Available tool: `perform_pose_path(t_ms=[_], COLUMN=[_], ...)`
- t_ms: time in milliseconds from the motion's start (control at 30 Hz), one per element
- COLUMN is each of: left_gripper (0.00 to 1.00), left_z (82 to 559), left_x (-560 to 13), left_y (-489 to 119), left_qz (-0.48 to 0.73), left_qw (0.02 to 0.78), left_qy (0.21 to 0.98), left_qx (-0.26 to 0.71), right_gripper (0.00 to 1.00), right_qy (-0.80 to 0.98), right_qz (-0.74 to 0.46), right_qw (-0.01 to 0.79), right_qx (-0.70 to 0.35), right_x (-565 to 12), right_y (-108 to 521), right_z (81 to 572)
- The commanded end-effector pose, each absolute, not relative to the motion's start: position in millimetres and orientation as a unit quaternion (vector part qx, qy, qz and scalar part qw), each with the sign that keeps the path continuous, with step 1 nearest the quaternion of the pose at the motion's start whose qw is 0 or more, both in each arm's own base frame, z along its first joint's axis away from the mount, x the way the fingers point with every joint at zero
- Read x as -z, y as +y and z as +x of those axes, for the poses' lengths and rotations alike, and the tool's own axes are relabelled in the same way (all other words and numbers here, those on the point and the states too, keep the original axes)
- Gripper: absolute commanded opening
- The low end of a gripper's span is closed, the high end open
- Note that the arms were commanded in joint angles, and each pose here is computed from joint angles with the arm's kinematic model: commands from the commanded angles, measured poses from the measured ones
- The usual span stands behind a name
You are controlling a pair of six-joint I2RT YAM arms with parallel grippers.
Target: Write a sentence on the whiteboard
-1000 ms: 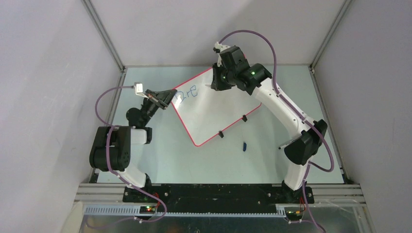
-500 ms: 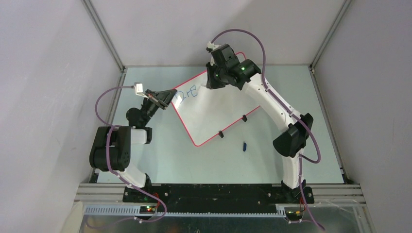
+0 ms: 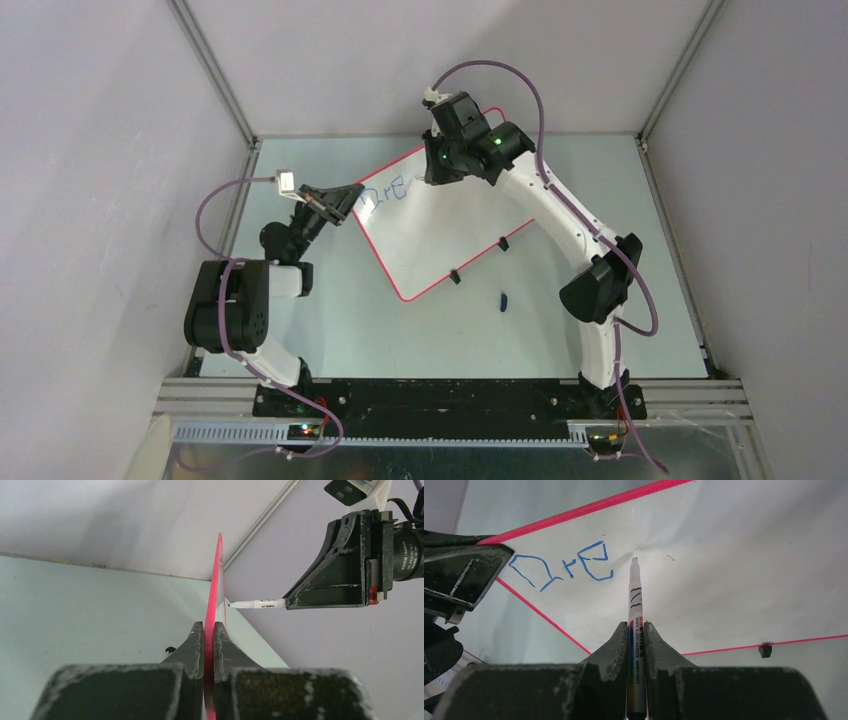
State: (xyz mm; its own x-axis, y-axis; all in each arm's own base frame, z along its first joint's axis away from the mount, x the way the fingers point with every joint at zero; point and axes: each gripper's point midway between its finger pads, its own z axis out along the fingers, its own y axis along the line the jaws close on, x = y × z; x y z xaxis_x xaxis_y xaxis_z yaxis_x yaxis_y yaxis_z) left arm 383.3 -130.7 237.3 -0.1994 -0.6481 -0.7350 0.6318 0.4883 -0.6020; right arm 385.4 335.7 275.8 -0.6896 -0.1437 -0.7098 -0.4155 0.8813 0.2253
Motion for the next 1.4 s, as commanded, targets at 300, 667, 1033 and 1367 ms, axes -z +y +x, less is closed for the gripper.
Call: perform_pose_path(t_ms=[300,667,1033,1367], left_gripper=[0.01,0.01,0.01,0.01], left_z=[368.5,368.3,368.3,368.1], left_x=[-233.2,-232.9,-233.0,-232.8], left_y=[-143.9,-144.0,-144.0,-144.0], left_qz=[0.063,0.064,0.064,0.064], left_qw=[0.646,0.646,0.646,0.646], left_qy=[0.585,0.585,0.585,0.585], left_qx=[0.486,0.486,0.486,0.486], right_gripper=[0.0,0.0,0.0,0.0], right_qy=[0.891,0.892,0.888,0.883], right_qz=[-0.148,-0.15,-0.158,-0.177], right_qw=[0.389,0.388,0.392,0.39], right_qx=[-0.179,-0.179,-0.184,-0.189], right_x=[-289.7,-287.6,-292.2,-292.7], right_y=[336.3,338.5,342.3,350.3], right_z=[397.1,399.1,398.7,393.3])
